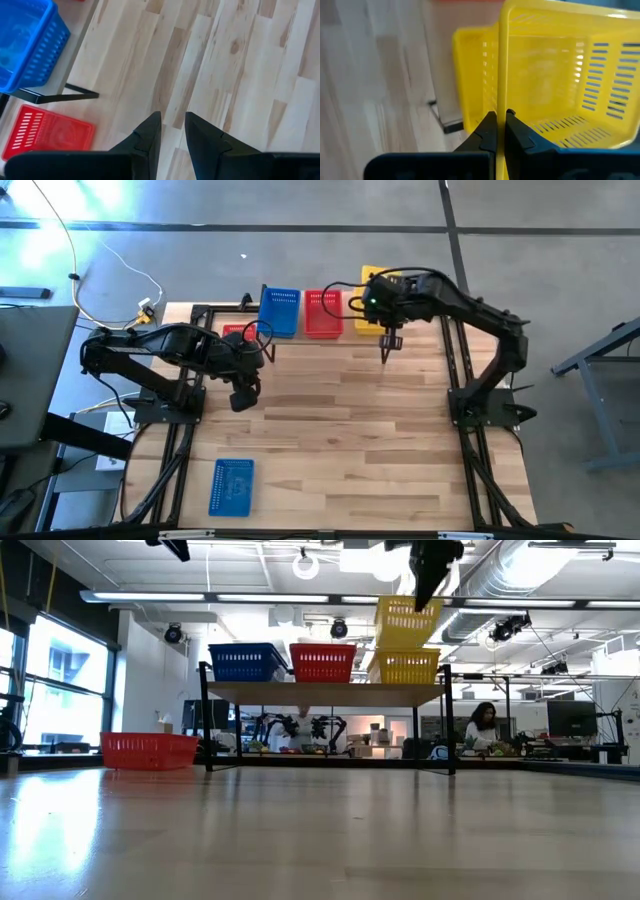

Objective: Stack baskets on shelf by color
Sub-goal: Stack the yellow basket into the other yellow baskets on the shelf

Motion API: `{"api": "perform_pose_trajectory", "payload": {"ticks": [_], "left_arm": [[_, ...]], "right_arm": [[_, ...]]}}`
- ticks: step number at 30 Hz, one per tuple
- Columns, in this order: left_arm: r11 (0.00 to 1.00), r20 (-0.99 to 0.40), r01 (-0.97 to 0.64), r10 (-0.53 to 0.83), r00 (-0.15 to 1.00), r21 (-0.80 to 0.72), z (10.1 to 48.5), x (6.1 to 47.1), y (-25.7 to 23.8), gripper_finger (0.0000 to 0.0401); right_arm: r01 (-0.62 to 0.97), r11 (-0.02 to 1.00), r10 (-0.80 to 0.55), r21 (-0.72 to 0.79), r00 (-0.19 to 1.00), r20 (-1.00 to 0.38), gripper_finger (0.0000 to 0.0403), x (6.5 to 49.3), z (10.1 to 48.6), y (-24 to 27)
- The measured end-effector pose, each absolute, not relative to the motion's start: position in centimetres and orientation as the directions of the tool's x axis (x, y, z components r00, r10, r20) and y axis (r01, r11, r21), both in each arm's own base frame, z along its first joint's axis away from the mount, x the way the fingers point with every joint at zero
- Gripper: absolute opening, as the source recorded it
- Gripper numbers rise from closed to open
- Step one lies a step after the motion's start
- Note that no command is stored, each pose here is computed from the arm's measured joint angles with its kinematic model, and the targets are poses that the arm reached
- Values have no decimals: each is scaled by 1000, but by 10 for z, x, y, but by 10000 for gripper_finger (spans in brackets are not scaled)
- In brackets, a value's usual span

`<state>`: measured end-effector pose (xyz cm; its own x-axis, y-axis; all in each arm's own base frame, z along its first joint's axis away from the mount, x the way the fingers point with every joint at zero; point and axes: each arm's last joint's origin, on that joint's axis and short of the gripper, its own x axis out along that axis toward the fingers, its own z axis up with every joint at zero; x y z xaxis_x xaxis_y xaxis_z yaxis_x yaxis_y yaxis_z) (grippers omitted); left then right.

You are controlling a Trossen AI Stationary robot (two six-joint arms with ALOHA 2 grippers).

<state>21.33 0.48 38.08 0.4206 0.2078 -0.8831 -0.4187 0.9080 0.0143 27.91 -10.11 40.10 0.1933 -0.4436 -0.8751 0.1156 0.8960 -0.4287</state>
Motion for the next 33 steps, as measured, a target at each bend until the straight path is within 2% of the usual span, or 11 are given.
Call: {"api": "perform_pose_trajectory", "payload": {"ticks": [4,11,20,25,28,33], "left_arm": [[906,-883,-423,208,421,12,381,213,5,78],[895,-883,-446,208,421,-2,381,213,5,78],[889,-883,-457,208,421,-9,381,213,5,78],[886,-883,-463,208,421,-12,381,213,5,78],[886,-883,-463,208,421,-12,381,213,5,78],[886,-883,-463,208,421,-12,381,213,5,78]], "right_arm": [[62,909,-418,-413,127,-900,0,286,388,-108],[11,920,-390,-391,98,-916,0,296,377,-110],[24,929,-369,-368,76,-926,0,302,368,-116],[44,914,-405,-403,65,-912,1,302,369,-117],[53,919,-393,-390,69,-917,16,302,369,-117],[100,911,-407,-399,64,-911,72,302,369,-117]]}}
